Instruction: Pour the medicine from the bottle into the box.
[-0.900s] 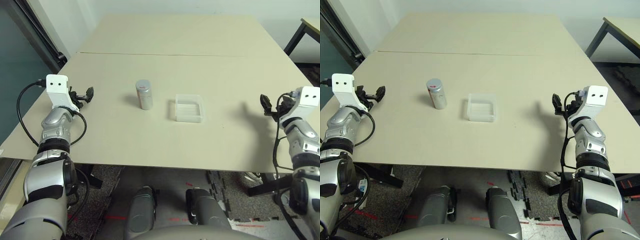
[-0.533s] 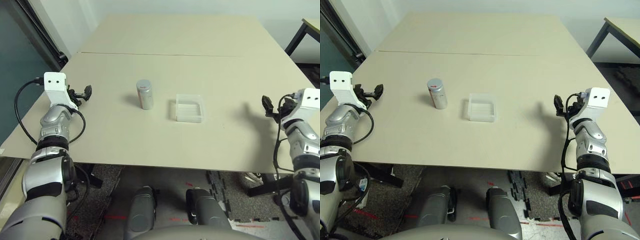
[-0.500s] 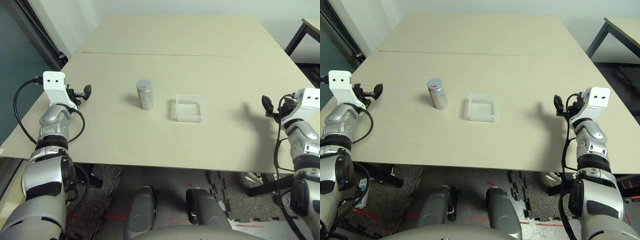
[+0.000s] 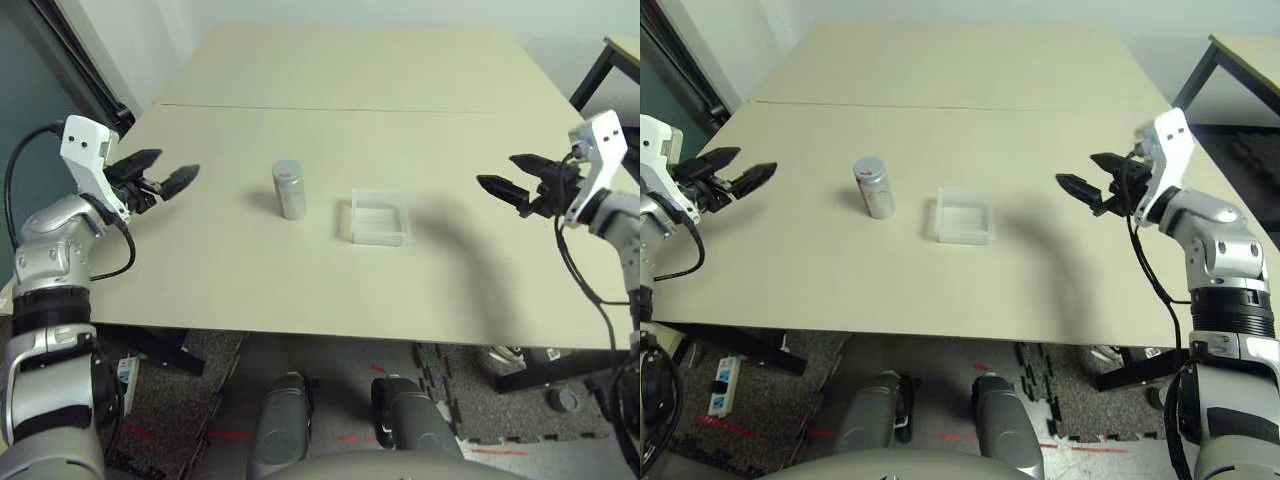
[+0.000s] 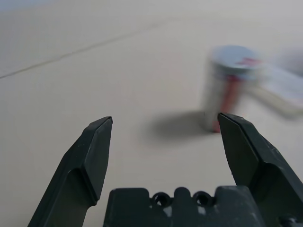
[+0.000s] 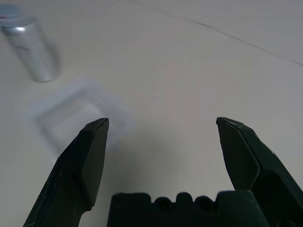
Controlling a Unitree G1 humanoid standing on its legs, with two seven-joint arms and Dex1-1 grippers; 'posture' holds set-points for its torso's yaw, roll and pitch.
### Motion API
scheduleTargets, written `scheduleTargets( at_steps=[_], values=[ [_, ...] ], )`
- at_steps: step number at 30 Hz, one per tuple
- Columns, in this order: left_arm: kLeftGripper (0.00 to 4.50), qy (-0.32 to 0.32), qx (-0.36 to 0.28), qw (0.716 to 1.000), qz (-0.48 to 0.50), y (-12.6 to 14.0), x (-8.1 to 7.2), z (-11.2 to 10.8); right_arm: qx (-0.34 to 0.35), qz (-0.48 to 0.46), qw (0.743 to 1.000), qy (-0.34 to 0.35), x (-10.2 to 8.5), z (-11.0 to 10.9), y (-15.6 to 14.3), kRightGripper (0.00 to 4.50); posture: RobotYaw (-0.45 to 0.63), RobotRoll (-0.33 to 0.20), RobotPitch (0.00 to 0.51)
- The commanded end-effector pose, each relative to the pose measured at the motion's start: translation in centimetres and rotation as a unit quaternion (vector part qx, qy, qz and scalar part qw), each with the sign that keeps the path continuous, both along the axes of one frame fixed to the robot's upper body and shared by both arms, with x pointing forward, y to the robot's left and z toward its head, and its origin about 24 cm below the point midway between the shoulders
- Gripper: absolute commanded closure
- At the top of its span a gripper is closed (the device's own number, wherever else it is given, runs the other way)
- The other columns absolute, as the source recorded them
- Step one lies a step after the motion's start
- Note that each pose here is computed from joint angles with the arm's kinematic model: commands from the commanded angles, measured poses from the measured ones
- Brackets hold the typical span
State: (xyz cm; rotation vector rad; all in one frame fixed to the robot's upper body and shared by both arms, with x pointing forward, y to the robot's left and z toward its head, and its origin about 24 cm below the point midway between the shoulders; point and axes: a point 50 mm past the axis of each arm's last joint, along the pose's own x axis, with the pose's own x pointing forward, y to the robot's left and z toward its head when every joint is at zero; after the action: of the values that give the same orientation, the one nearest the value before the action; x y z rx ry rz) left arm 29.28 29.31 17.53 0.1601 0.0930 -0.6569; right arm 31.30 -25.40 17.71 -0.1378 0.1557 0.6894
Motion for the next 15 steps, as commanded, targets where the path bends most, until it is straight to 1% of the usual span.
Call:
scheduleTargets(
  at_steps=[1, 6, 11, 15],
  values=[
    [0.05, 0.012, 0.019, 0.998, -0.05, -2.0, -0.4, -0.1, -0.003, 0.058, 0.998, 0.029, -0.6, 0.0, 2.4, 0.0, 0.13, 0.0, 0.098],
    [0.05, 0.015, 0.031, 0.998, -0.061, -3.3, 0.5, -0.9, -0.018, 0.095, 0.994, 0.054, -1.2, -0.4, 4.0, 0.0, 0.11, 0.0, 0.093],
    [0.05, 0.012, 0.039, 0.997, -0.069, -4.0, 1.8, -1.6, -0.026, 0.101, 0.993, 0.05, -1.2, -0.4, 4.6, 0.0, 0.09, 0.0, 0.088],
    [0.05, 0.009, 0.041, 0.997, -0.069, -4.5, 3.2, -2.6, -0.024, 0.104, 0.993, 0.045, -1.1, -0.3, 5.1, 0.0, 0.06, 0.0, 0.086]
  ],
)
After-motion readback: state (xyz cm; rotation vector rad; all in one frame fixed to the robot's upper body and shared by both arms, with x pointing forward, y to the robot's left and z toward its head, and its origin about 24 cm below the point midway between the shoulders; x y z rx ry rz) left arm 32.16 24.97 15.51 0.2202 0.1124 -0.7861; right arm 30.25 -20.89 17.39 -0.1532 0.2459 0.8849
